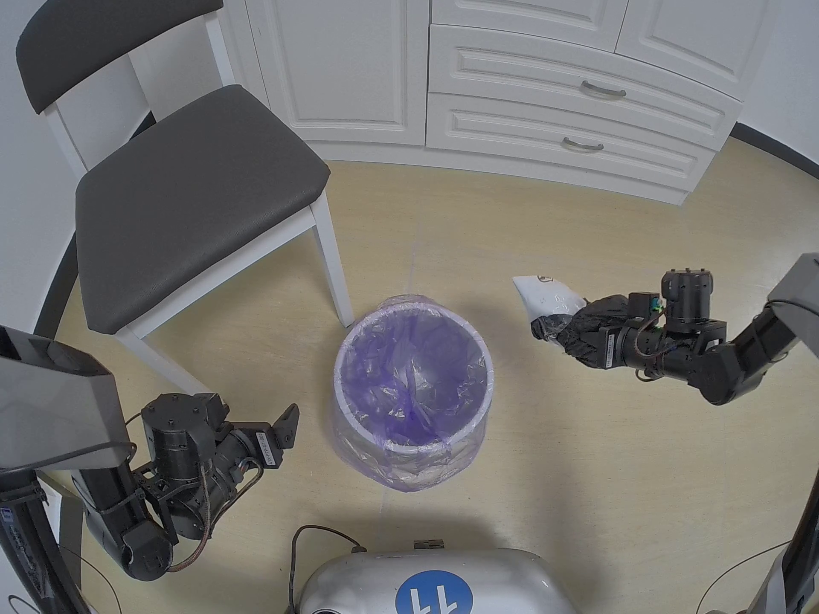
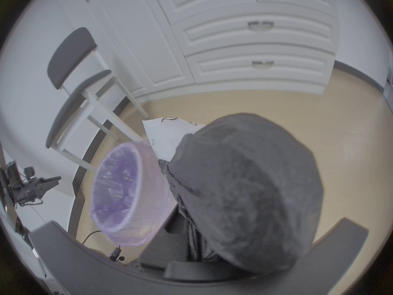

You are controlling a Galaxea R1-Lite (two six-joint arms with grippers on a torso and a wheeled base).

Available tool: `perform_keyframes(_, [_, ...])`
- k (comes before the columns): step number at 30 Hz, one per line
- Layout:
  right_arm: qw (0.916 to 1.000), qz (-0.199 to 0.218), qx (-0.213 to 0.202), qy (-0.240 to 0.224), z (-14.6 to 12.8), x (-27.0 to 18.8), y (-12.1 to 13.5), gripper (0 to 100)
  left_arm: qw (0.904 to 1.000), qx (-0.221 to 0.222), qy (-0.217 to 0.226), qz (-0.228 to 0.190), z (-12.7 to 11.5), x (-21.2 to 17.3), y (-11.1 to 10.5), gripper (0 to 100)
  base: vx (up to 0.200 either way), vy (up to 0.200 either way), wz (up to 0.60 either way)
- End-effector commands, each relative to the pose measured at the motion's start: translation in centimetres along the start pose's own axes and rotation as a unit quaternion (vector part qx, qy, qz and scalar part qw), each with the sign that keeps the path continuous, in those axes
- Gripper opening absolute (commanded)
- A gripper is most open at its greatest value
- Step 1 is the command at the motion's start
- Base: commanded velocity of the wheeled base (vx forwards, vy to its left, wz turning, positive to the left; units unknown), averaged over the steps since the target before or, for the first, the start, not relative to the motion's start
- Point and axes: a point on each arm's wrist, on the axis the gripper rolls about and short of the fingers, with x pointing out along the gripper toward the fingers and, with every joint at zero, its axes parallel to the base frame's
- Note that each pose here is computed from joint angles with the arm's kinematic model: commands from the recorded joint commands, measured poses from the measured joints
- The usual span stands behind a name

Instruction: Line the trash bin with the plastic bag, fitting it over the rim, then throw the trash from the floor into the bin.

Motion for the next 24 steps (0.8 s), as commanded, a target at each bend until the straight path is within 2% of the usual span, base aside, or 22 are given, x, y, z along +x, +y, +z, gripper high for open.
perform_keyframes(1, [0.9959,0.012,-0.059,-0.067,2.9,-6.5,3.7,0,0.999,0.005,-0.038,-0.021,2.0,-1.9,-0.6,100,0.0,0.0,0.0])
perform_keyframes(5, [0.989,0.01,-0.095,-0.113,2.0,-7.4,4.1,0,0.9982,0.004,-0.055,-0.026,2.8,-2.4,-0.7,100,0.0,0.0,0.0])
perform_keyframes(8, [0.9894,0.006,-0.104,-0.102,1.8,-8.3,6.4,0,0.9968,0.009,-0.074,-0.03,3.7,-3.0,-0.8,100,0.0,0.0,0.0])
perform_keyframes(10, [0.9914,-0.015,-0.108,-0.073,2.4,-10.1,8.9,0,0.9955,0.018,-0.088,-0.032,4.3,-3.6,-0.7,100,0.0,0.0,0.0])
perform_keyframes(12, [0.9933,-0.014,-0.105,-0.047,3.3,-11.9,11.2,0,0.9941,0.027,-0.099,-0.034,4.8,-4.1,-0.7,100,0.0,0.0,0.0])
perform_keyframes(14, [0.9978,0.007,-0.063,-0.016,3.9,-13.6,13.7,0,0.9925,0.036,-0.11,-0.04,5.3,-4.6,-0.9,100,0.0,0.0,0.0])
perform_keyframes(17, [0.9991,0.038,0.013,0.016,5.4,-14.4,16.9,0,0.991,0.056,-0.114,-0.044,5.4,-5.4,-0.9,100,0.0,0.0,0.0])
perform_keyframes(21, [0.9927,0.034,0.104,0.051,8.1,-11.6,19.4,0,0.9895,0.076,-0.115,-0.042,5.4,-6.3,-0.6,100,0.0,0.0,0.0])
perform_keyframes(24, [0.9827,0.015,0.17,0.072,10.0,-10.4,20.1,0,0.9887,0.076,-0.122,-0.043,5.9,-6.5,-0.6,100,0.0,0.0,0.0])
